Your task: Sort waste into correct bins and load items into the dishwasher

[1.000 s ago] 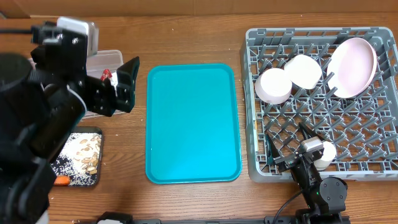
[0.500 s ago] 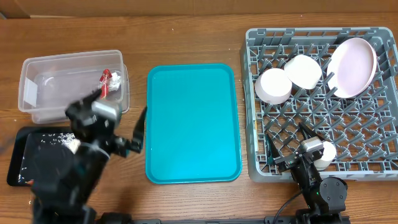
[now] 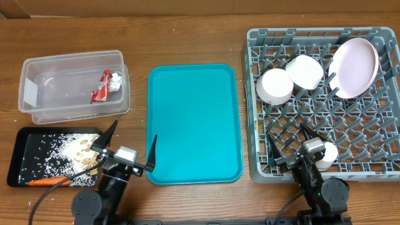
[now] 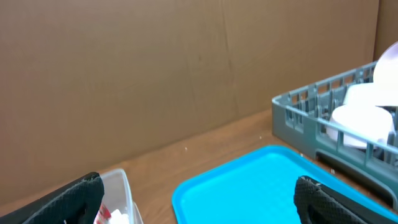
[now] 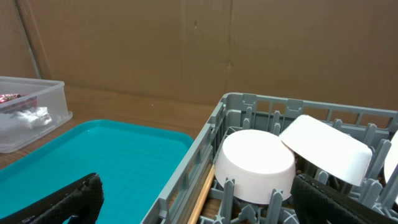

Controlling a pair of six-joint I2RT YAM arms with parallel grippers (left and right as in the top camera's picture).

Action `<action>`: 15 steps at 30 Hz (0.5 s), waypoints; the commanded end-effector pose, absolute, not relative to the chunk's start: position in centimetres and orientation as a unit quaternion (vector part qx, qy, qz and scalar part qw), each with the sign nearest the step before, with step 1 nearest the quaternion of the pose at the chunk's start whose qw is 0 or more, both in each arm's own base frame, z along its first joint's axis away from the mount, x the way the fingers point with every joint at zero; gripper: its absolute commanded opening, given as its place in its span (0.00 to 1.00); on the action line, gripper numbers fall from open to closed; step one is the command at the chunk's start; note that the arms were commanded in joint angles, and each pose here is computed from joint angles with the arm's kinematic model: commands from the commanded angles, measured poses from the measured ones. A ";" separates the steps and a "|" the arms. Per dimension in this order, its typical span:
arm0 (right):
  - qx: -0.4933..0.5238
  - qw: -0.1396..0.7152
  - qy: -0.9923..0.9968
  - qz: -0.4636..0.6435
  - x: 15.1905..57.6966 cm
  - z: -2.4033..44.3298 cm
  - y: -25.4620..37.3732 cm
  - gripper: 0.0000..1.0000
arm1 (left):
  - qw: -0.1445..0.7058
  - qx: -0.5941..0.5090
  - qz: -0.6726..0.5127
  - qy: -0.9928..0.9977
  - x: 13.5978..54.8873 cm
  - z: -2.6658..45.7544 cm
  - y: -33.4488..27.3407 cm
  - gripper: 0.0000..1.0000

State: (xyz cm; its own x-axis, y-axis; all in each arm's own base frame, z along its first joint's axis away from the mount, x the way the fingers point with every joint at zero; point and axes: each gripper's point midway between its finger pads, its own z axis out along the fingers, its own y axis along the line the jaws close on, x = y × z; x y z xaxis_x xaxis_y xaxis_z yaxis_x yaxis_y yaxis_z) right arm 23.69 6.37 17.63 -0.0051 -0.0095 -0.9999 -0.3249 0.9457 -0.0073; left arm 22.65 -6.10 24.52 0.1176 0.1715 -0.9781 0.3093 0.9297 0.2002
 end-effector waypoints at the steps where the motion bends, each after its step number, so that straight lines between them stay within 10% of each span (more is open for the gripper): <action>1: -0.119 0.698 0.697 0.112 23.7 17.5 6.3 1.00 | 0.731 0.186 -0.045 0.655 22.5 23.0 -6.1 1.00; 15: -0.119 0.698 0.697 0.112 23.7 17.5 6.3 1.00 | 0.688 0.200 -0.070 0.694 23.4 16.4 -6.8 1.00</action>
